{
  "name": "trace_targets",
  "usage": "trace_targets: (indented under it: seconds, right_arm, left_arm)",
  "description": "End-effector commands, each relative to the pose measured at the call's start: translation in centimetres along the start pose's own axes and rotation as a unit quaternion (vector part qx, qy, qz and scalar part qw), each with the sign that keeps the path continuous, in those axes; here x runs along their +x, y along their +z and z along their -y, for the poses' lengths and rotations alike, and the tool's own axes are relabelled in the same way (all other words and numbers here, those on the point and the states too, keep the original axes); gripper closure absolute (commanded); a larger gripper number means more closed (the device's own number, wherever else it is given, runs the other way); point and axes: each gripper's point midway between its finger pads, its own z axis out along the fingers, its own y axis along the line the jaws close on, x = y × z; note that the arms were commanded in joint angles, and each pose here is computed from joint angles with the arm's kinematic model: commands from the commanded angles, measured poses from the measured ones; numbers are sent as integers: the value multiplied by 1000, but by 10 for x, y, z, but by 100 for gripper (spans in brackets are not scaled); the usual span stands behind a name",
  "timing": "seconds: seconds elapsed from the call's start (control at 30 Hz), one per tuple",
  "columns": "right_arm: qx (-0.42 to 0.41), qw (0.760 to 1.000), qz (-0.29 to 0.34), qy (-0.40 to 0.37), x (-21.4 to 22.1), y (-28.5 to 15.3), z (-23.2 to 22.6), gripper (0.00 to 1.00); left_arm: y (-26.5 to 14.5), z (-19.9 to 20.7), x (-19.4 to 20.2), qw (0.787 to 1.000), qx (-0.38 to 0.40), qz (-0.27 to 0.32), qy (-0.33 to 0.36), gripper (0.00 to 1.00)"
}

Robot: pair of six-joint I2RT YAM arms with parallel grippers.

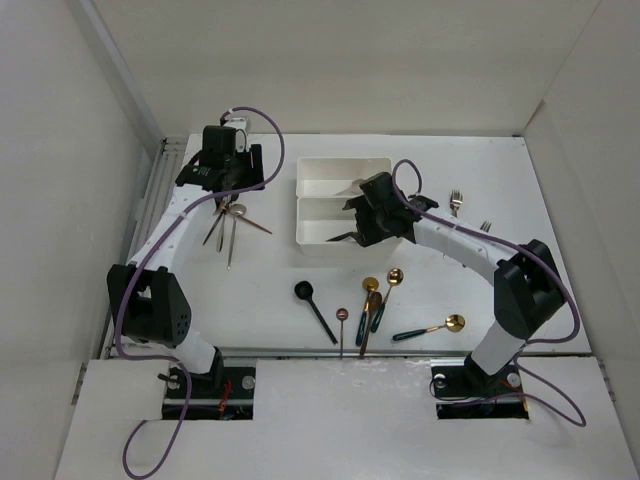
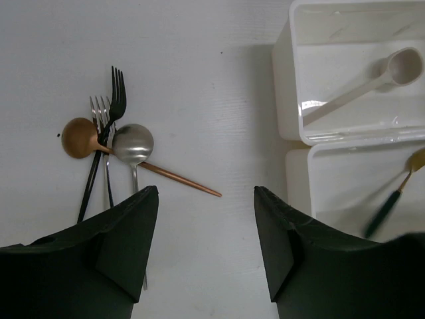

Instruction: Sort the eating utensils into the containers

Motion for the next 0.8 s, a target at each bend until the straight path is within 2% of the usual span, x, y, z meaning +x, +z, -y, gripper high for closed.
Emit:
trace_targets:
  seconds: [0.0, 0.07, 0.13, 0.23, 0.33, 0.47, 0.53, 0.63, 0.7, 0.77]
  right_arm:
    - [-19, 1000, -6, 13, 4, -9, -11, 26]
    - [-46, 999, 8, -12, -3, -24, -24, 19]
    - [-90, 994, 50, -36, -18, -40, -50, 16]
    - [-121, 979, 115, -117, -37, -67, -70, 15]
    - [-129, 966, 140, -172, -44, -84, -71, 12]
    - [-105, 945, 171, -257, -61, -102, -54, 12]
    - [-102, 935, 189, -284, -72, -120, -50, 11]
    - [-100, 920, 216, -312, -84, -142, -37, 11]
    - [-95, 916, 222, -322, -90, -146, -24, 11]
    - [-114, 914, 229, -315, -96, -163, -21, 11]
  left_arm:
    - [-20, 11, -12, 999, 4, 34, 3, 44]
    - [-23, 16, -4, 1000, 9, 27, 7, 44]
    - [-28, 25, 1, 1000, 17, 20, 15, 46]
    - [-44, 45, 19, 999, 50, -8, -6, 46]
    - [-58, 72, 62, 992, 98, -78, -33, 48]
    - [-73, 96, 132, 976, 113, -176, -58, 56]
    - [-78, 96, 169, 967, 105, -225, -63, 56]
    - [-93, 111, 200, 959, 119, -255, -42, 54]
    - [-108, 131, 216, 954, 148, -260, -14, 47]
    - [-112, 135, 236, 950, 140, -277, -15, 41]
